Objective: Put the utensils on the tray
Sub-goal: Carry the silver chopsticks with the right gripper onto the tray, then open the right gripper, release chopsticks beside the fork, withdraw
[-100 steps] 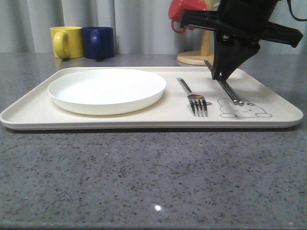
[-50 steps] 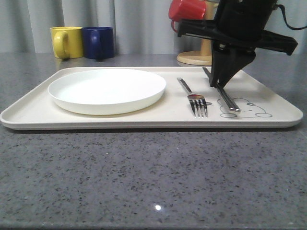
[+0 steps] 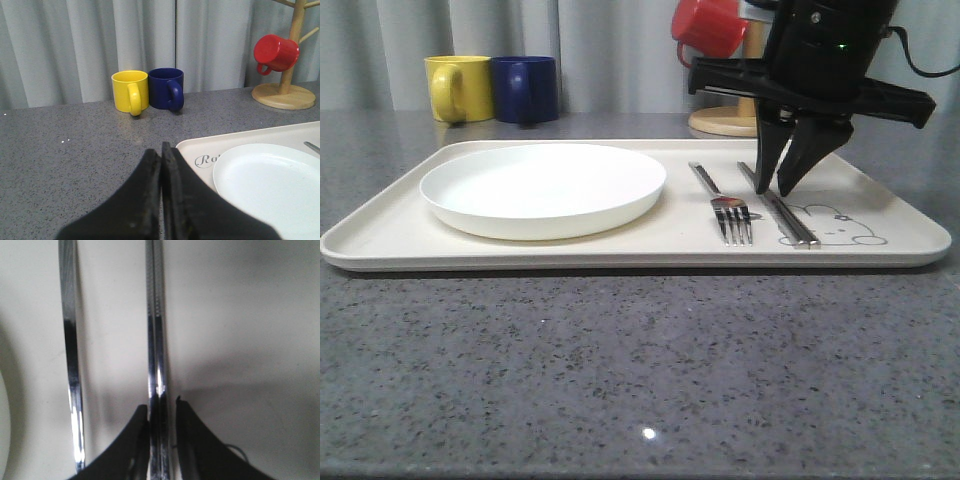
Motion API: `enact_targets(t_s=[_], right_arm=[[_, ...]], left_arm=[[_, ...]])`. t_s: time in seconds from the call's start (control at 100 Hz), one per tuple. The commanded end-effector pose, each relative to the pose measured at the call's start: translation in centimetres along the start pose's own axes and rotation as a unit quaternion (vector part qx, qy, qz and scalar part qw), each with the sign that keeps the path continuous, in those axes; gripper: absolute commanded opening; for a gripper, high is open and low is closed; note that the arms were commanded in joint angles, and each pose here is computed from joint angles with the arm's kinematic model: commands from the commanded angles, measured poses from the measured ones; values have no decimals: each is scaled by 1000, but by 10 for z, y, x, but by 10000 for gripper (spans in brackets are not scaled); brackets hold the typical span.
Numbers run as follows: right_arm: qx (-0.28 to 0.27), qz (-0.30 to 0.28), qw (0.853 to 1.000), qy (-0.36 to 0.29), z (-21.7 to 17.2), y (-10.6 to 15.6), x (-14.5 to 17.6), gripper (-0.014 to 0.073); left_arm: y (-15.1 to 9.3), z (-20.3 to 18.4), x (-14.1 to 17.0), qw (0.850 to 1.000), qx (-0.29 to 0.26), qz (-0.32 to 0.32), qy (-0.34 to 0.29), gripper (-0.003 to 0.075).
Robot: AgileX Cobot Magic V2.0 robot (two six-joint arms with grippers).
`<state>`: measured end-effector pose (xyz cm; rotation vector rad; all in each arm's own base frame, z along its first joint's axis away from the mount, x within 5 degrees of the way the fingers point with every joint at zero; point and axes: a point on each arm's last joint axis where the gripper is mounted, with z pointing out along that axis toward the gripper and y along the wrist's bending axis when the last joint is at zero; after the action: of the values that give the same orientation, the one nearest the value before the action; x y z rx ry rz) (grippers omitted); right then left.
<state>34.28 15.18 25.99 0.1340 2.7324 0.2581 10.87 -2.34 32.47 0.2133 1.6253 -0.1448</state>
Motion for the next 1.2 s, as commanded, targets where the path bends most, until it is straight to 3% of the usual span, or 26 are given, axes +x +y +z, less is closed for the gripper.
enact_targets(t_s=[0.0,0.15,0.48,0.67,0.92,1.19], right_arm=[[-24,-2,999,-45,-26,5,-10,227],[-24,-2,999,-46,-27,5,-10,282],[-11,-23,996,-91,-65,-1,-15,283],[54,-20,993,-104,-89,-37,-21,283],[121,13,989,-85,-103,-104,-33,283],[133,47,988,-62,-110,-159,-37,283]], left_arm=[[3,-1,-14,999,-14,-5,-41,-18],[3,-1,-14,999,-14,-5,-41,-18],[3,-1,-14,999,-14,-5,-41,-18],[3,-1,-14,999,-14,-5,-41,-18],[3,-1,-14,999,-14,-5,-41,-18],[3,-1,-14,999,-14,-5,-41,-18]])
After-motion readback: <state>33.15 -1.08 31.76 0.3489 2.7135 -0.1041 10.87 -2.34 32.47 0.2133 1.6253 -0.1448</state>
